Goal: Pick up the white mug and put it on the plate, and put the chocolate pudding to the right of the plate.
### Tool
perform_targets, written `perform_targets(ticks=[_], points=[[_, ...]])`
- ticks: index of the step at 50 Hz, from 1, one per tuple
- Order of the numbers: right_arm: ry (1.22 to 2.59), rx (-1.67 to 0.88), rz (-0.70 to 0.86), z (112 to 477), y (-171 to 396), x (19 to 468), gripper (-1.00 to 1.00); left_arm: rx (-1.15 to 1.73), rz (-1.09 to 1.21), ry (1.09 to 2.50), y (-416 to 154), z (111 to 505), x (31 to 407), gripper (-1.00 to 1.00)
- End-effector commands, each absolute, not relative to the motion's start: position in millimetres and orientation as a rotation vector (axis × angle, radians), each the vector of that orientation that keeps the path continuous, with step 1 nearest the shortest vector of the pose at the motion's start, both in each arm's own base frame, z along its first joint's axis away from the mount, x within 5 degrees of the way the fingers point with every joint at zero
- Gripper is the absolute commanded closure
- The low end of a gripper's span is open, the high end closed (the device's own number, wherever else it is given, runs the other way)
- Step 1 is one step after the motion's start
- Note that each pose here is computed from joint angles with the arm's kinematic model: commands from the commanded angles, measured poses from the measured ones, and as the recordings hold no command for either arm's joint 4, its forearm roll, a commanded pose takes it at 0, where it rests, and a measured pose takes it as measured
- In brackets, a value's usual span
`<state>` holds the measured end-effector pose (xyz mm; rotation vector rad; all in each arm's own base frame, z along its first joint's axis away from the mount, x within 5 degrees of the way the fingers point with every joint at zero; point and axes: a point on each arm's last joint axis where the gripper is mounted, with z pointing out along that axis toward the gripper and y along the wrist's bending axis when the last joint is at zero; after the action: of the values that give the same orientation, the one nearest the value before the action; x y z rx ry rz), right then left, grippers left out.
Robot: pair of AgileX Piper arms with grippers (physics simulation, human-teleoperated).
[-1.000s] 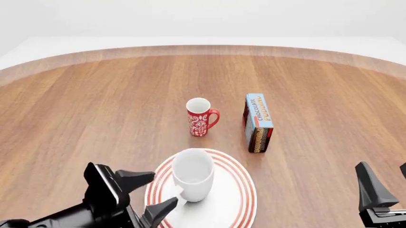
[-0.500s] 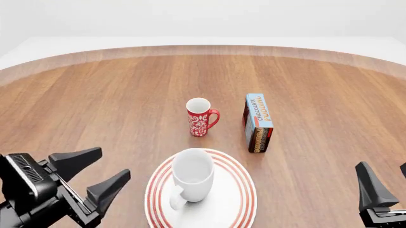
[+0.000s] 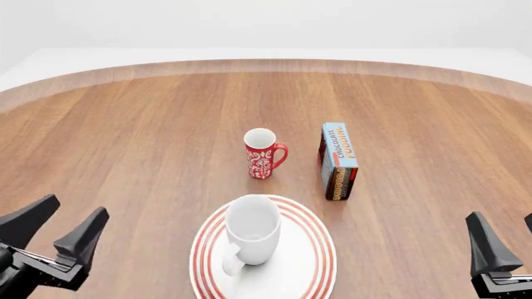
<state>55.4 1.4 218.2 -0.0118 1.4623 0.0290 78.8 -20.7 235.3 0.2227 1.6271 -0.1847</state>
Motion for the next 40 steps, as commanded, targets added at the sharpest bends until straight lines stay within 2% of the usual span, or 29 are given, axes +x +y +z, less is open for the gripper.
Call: perform_targets(ticks=[1,18,40], points=[[1.463,-0.012,0.029,218.1,1.4,55.4,-1.00,0.057,-0.063,1.572,-5.4,222.0,70.8,-1.00],[1.462,-0.010,0.027,218.1,1.3,55.4,-1.00,-0.085,0.092,1.460,6.3,219.4,55.0,-1.00],[1.459,-0.013,0.016,218.5,1.0,55.4,-1.00,-0.098,0.107,1.410,7.3,222.5,54.3,-1.00]])
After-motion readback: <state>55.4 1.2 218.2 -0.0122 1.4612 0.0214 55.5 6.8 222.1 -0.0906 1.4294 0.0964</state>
